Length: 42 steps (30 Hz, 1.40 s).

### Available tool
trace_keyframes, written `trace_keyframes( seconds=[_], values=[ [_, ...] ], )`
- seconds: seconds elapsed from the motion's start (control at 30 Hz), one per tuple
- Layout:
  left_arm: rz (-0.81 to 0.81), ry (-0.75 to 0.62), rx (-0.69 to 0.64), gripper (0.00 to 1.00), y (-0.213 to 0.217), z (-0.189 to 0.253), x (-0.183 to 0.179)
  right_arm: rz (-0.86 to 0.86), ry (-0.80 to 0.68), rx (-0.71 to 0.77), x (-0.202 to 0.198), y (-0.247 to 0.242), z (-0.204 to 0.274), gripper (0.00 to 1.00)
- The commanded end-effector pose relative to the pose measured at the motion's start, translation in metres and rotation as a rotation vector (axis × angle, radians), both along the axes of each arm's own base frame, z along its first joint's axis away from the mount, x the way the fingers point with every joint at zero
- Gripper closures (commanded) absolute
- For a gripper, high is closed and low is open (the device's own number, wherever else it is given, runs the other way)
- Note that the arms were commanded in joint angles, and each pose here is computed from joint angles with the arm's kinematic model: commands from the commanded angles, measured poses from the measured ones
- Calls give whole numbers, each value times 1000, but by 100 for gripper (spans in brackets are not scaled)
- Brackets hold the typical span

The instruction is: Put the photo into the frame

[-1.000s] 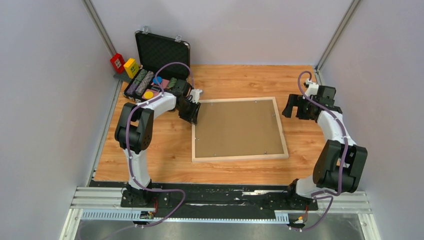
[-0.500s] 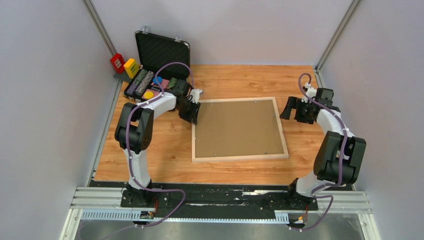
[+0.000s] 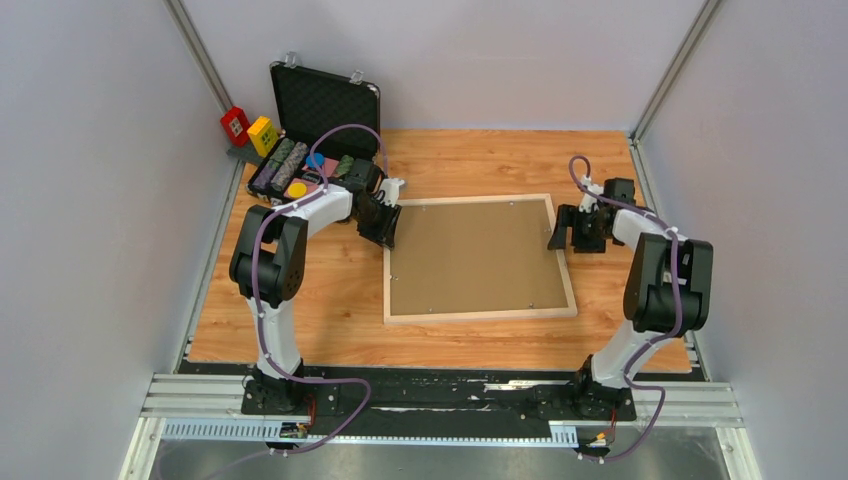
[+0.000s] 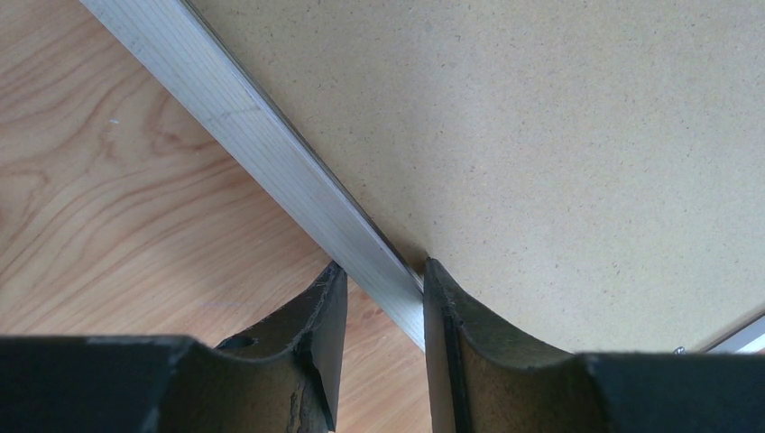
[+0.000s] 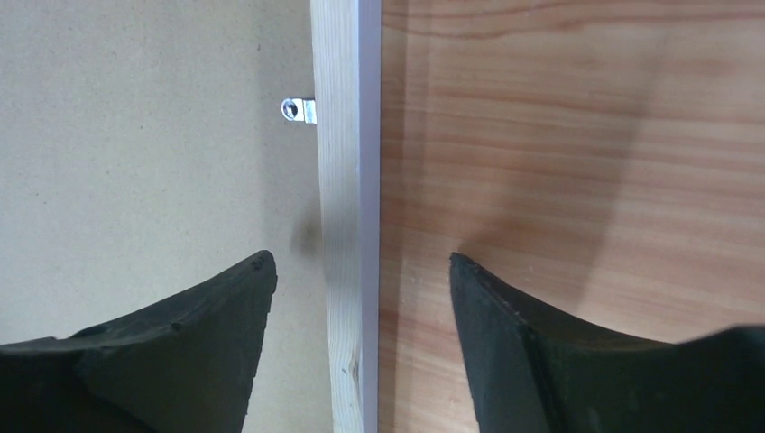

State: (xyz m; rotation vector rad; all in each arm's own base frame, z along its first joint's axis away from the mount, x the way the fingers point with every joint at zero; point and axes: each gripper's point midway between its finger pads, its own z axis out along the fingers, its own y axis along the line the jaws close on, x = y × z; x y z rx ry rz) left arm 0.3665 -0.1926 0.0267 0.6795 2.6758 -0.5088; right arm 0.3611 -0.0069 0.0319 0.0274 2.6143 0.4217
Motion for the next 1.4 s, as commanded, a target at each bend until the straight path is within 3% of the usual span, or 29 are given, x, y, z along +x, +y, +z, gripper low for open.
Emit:
trace_keyframes(
  seconds=[0.0, 0.23, 0.4, 0.63, 0.9, 1.03, 1.13, 1.23, 1.37],
  values=[
    [-65, -31, -51, 59, -19, 5, 2, 16, -57, -52, 26, -3, 3, 31],
    [-74, -28, -65, 59, -24, 4, 5, 5, -25, -78, 27, -6, -8, 61],
    [-87, -27, -69, 62, -30, 2, 15, -19, -14, -76, 30, -8, -10, 75],
    [-75, -9, -90, 65, -41, 1, 32, -47, -27, -77, 38, -10, -4, 89],
    [-16, -68, -89, 63, -53, 8, 75, -71, -53, -85, 62, -18, 2, 99],
    [22, -110, -74, 62, -56, 10, 99, -81, -63, -99, 76, -25, 1, 99],
    [37, -130, -72, 58, -58, 12, 110, -82, -76, -90, 84, -27, 4, 94],
    [52, -146, -74, 49, -58, 18, 114, -69, -96, -83, 87, -26, 11, 80],
    [75, -189, -64, 26, -53, 33, 116, -54, -143, -91, 88, -25, 30, 54]
  ],
)
